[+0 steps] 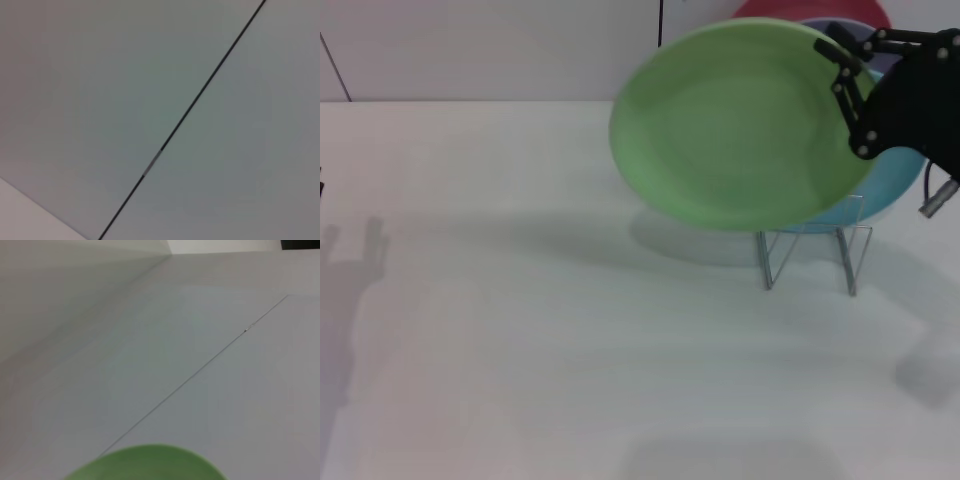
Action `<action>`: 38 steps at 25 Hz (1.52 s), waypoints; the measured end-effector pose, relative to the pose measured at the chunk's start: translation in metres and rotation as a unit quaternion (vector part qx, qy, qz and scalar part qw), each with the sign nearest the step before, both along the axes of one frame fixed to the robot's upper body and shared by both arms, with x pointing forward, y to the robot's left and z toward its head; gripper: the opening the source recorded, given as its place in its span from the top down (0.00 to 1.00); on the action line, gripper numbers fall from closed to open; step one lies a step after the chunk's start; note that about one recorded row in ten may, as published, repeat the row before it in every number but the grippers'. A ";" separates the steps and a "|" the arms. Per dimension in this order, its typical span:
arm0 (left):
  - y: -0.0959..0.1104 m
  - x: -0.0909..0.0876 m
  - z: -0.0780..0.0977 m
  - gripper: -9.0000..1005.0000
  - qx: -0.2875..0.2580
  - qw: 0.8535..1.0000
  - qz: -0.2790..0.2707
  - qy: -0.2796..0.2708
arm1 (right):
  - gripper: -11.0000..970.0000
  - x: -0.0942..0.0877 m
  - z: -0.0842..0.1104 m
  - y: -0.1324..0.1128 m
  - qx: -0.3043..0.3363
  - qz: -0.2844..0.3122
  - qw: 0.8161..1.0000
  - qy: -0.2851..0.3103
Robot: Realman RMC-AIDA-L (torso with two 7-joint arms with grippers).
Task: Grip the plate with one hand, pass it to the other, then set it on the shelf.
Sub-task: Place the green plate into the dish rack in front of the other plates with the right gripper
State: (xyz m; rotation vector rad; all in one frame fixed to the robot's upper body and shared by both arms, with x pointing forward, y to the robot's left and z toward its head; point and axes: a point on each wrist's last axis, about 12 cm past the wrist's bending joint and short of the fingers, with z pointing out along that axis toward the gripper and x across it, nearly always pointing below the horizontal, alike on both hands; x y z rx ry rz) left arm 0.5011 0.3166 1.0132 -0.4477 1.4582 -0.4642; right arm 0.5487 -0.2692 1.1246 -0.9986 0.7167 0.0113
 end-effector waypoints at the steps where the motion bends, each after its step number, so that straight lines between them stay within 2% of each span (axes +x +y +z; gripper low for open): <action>1: -0.005 0.001 0.000 0.38 -0.002 1.000 -0.004 0.001 | 0.95 0.002 0.000 -0.006 -0.005 0.006 1.000 0.003; 11: -0.011 -0.001 -0.003 0.38 -0.016 1.000 -0.005 0.008 | 0.95 0.018 0.009 -0.029 -0.035 0.014 0.999 0.004; 16: -0.014 -0.001 -0.004 0.38 -0.020 1.000 -0.006 0.010 | 0.96 0.026 0.013 -0.032 -0.051 0.012 0.999 0.002; 38: -0.020 0.005 -0.001 0.38 -0.028 1.000 -0.010 0.005 | 0.96 0.025 0.010 -0.043 -0.070 0.010 0.997 0.017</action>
